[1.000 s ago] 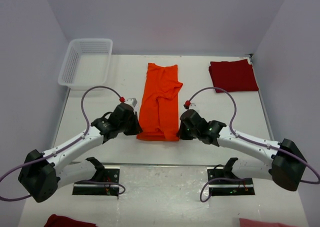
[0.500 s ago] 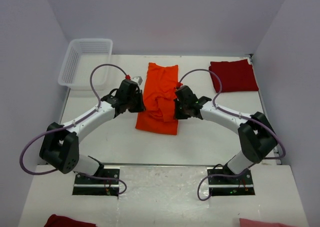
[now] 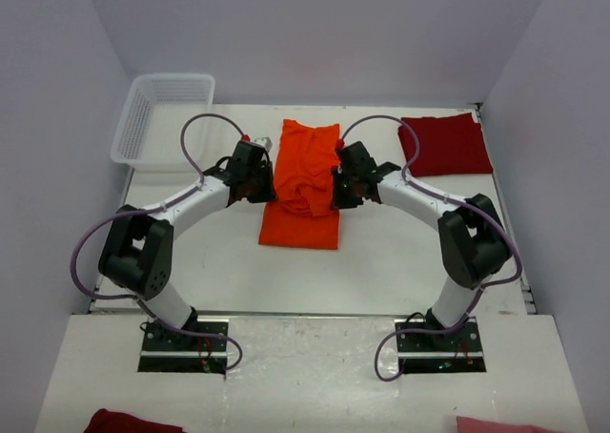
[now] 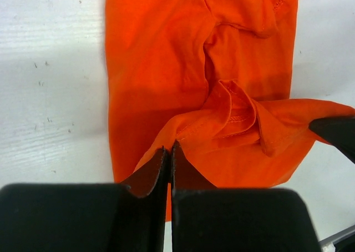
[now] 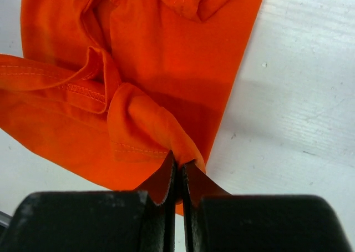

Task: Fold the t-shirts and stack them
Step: Fold the folded rectangular tshirt in 1/3 of the way

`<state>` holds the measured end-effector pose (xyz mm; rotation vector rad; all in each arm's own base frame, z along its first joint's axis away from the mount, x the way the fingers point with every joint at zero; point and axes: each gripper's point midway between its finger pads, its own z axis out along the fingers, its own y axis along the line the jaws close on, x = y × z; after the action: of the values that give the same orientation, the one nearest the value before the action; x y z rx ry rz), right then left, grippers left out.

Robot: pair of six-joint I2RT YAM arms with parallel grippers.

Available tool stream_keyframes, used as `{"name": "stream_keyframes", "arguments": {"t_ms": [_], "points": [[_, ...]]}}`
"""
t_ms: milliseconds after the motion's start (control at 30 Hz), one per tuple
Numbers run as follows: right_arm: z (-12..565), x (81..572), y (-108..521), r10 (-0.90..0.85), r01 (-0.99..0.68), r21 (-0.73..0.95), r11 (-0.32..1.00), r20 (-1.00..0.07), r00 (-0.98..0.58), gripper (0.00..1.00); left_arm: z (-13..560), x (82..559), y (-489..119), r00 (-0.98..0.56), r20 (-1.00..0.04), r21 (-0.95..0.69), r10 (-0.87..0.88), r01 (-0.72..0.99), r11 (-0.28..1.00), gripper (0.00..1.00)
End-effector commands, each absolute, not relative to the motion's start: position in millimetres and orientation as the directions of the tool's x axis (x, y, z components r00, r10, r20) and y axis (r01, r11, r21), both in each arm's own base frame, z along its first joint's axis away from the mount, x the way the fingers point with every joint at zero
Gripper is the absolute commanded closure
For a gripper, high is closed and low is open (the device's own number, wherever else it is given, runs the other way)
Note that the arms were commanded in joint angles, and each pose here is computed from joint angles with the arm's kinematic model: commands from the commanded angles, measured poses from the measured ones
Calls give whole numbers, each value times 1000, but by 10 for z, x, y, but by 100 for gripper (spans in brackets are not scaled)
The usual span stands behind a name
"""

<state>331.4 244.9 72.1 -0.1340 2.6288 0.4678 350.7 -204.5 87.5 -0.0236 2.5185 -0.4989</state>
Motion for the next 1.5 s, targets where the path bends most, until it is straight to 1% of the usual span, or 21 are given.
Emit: {"name": "stream_keyframes", "arguments": {"t_ms": [0,433,500,567,600,633,667,700,733,833,900,933,1000,1033,1067,1100,1133,1167,1200,1267,1467], "points": [[772,3448,2490,-42,-208,314,927,-463,-886,100,1024,3791,-2114,-795,-594,-362,-121,129,923,100],[603,3819,2493,-55,-221,335,916,-440,-897,100,862,4267,-1975,-772,-629,-275,-94,107,956,100],[580,3948,2522,-62,-231,330,915,-451,-890,85,786,4341,-1957,-777,-623,-275,-95,104,956,100],[569,4036,2536,-72,-238,323,916,-452,-889,69,803,4477,-1985,-759,-645,-284,-84,136,949,92],[703,4165,2561,-60,-244,324,914,-487,-872,63,829,4546,-1991,-745,-662,-279,-82,144,950,78],[764,4260,2527,-48,-237,318,918,-506,-862,56,943,4695,-1974,-709,-702,-243,-62,157,957,72],[850,4366,2523,-50,-253,318,914,-530,-846,44,928,4772,-1987,-701,-712,-224,-40,173,959,69],[1044,4614,2547,-28,-254,320,913,-572,-819,41,976,4856,-1997,-682,-731,-213,-29,187,959,56],[1061,4652,2414,-39,-237,295,926,-549,-835,40,1122,4965,-2002,-660,-751,-195,-9,208,958,53],[1439,4915,2286,-29,-230,250,940,-615,-788,36,1350,5080,-2015,-626,-780,-183,-5,220,958,46],[1709,4933,2224,-8,-231,258,938,-651,-759,32,1578,5029,-1998,-589,-808,-193,-24,226,955,36],[1784,4927,2183,-3,-227,254,940,-661,-750,31,1802,5016,-2007,-548,-835,-211,-53,231,950,34],[1822,4833,2166,-7,-233,259,937,-654,-756,30,1853,4958,-1922,-543,-835,-215,-83,185,959,33],[1874,4728,2162,-1,-232,276,933,-640,-768,30,1878,4897,-1924,-549,-827,-244,-118,163,956,33],[1857,4626,2185,-2,-237,298,925,-618,-786,35,1995,4812,-1953,-541,-830,-270,-135,178,946,33],[1625,4400,2224,-17,-242,338,910,-551,-834,42,1878,4673,-2016,-572,-810,-284,-127,193,939,35],[1734,4313,2273,1,-252,364,897,-571,-821,57,1874,4554,-2143,-593,-793,-332,-136,233,914,38],[1663,4226,2262,15,-236,374,897,-558,-829,100,1944,4450,-2206,-589,-796,-350,-143,255,901,53],[1419,4009,2265,11,-220,401,889,-500,-866,100,1834,4286,-2338,-619,-776,-368,-126,282,886,66],[1474,3891,2374,28,-246,474,845,-499,-866,100,1782,4123,-2442,-645,-753,-404,-130,296,866,100],[1125,3544,2516,12,-231,539,810,-410,-912,100,1657,3627,-2730,-711,-690,-509,-133,347,788,100]]}}
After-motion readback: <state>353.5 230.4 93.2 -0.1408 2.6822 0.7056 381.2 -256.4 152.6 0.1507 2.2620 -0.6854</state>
